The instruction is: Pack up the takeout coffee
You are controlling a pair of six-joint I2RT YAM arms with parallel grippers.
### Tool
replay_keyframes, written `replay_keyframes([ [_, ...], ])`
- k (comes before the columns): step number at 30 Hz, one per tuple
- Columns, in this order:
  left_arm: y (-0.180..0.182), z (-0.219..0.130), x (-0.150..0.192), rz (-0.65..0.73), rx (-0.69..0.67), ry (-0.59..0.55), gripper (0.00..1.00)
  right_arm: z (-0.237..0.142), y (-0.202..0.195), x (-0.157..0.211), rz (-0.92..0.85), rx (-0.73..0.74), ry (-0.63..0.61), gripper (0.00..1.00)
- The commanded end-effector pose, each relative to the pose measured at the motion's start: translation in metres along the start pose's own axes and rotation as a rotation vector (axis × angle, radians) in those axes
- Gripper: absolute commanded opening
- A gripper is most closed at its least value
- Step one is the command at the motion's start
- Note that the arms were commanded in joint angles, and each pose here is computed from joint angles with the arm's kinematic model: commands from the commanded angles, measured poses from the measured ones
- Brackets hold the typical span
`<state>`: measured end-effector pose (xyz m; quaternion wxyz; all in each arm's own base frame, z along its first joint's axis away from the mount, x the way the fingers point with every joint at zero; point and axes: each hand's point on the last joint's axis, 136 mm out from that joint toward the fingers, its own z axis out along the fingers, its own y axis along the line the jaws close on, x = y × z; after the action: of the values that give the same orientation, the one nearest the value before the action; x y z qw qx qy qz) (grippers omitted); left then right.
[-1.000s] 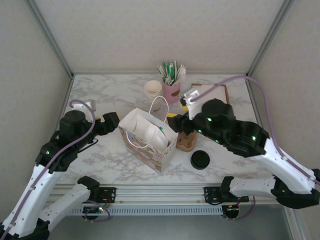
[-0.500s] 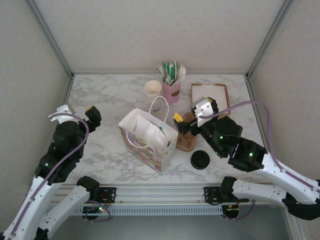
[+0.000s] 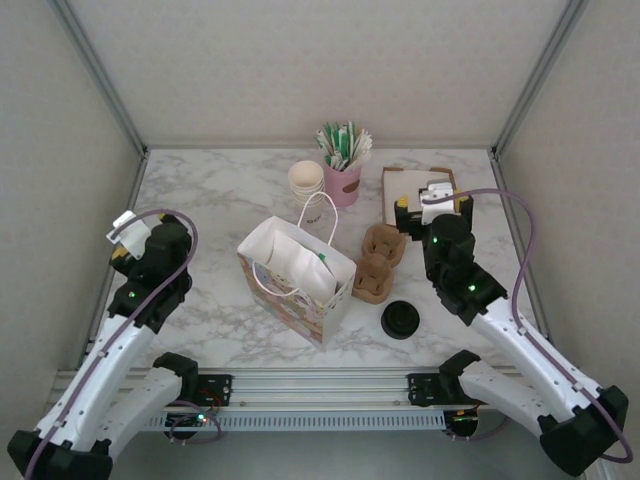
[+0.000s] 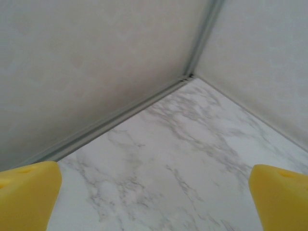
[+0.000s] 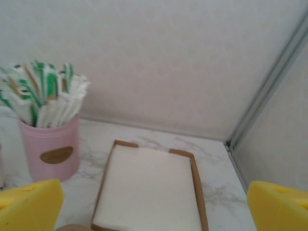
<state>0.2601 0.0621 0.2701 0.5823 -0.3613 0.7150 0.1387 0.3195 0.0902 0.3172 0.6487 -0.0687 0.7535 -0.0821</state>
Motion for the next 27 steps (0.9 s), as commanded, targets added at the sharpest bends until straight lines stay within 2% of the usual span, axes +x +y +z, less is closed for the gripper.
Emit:
replay_keyframes([
  [1,0.017,0.014,0.008,-0.069,-0.117,-0.035,1.00,0.015,-0.004,0.006,0.093,0.018,-0.019,0.99],
  [8,0.034,0.037,0.038,-0.026,-0.225,-0.042,1.00,0.044,-0.047,0.074,0.219,0.165,0.089,0.99],
  [13,0.031,0.056,0.063,-0.003,-0.185,-0.030,1.00,0.059,-0.055,0.127,0.212,0.221,0.169,0.99],
  [17,0.025,0.069,0.082,0.089,-0.159,0.025,1.00,0.066,-0.059,0.162,0.206,0.258,0.225,0.99],
  [20,0.002,0.079,0.090,0.204,-0.053,0.069,1.00,0.071,-0.060,0.176,0.205,0.260,0.237,0.99],
  [27,-0.014,0.094,0.121,0.306,0.059,0.099,1.00,0.083,-0.057,0.203,0.177,0.270,0.278,0.99],
])
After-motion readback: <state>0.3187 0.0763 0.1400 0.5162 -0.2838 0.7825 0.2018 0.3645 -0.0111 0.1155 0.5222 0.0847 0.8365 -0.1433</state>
